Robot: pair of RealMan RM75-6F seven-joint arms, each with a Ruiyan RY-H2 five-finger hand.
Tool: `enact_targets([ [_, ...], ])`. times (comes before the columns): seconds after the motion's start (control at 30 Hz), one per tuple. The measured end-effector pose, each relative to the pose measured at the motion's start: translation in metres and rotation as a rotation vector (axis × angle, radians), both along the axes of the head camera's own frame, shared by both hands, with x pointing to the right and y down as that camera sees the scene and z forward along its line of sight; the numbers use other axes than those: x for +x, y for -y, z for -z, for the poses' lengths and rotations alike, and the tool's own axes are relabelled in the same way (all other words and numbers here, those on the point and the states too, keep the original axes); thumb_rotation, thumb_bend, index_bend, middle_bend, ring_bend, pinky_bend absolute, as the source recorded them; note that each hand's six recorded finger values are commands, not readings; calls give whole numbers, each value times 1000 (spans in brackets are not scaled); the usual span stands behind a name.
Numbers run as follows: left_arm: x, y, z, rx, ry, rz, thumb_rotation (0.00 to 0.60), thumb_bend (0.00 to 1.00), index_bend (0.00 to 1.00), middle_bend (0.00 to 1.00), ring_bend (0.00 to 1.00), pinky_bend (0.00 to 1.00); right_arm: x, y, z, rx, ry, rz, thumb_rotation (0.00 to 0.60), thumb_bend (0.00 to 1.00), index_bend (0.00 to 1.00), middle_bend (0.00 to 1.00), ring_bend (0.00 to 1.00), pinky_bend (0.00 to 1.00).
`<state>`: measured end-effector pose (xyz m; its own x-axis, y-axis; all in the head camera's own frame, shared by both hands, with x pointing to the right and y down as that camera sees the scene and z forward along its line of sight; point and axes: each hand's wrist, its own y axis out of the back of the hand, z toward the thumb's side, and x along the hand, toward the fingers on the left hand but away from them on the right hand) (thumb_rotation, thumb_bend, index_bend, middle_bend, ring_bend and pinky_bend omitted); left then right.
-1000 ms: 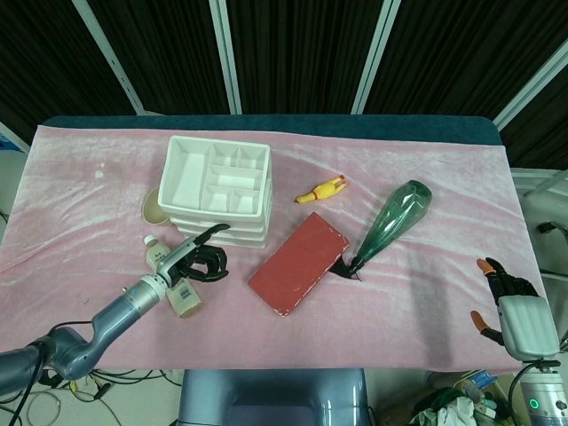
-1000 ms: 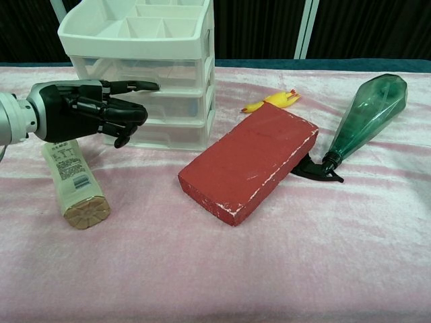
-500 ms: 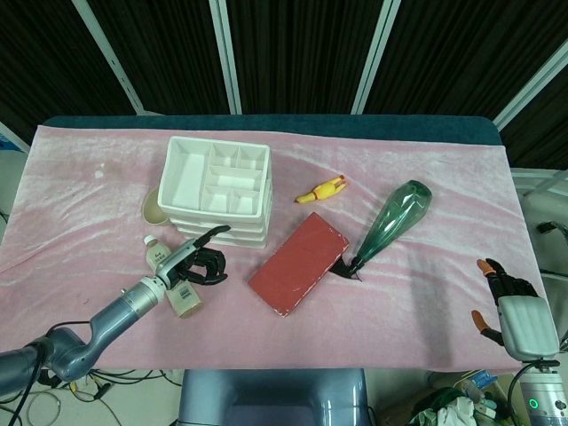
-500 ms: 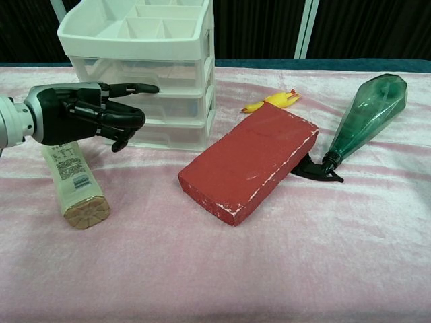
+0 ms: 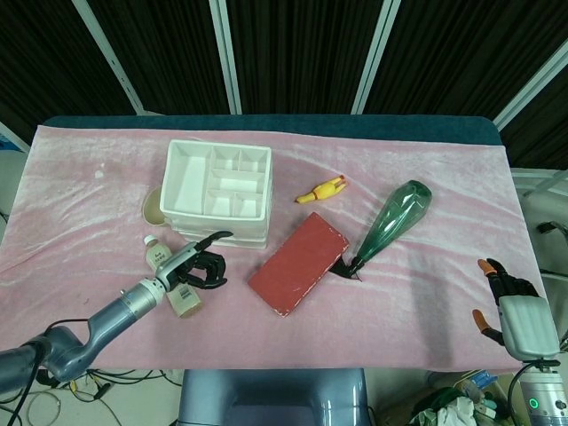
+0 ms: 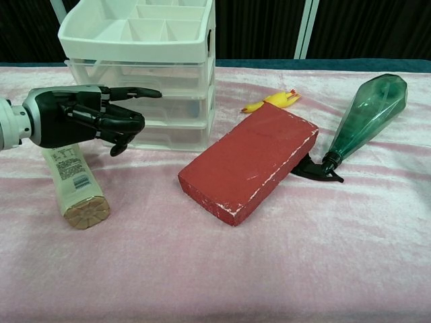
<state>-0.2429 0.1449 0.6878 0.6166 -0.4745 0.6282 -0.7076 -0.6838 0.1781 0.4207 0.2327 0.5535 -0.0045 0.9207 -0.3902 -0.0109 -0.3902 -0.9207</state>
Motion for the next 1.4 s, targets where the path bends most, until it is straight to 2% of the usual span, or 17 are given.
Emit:
enact_targets([
  [0.43,-1,-8,5,10,-18,-37,600,272,117,631,614,666,-1,-1,-1,-5,-3,6,600,246,135,119,273,272],
  [1.4,-3,-41,18,27,-33,-132,600,271,109,634,616,666,0,-1,-2,-10,-9,-3,600,255,135,121,273,272],
])
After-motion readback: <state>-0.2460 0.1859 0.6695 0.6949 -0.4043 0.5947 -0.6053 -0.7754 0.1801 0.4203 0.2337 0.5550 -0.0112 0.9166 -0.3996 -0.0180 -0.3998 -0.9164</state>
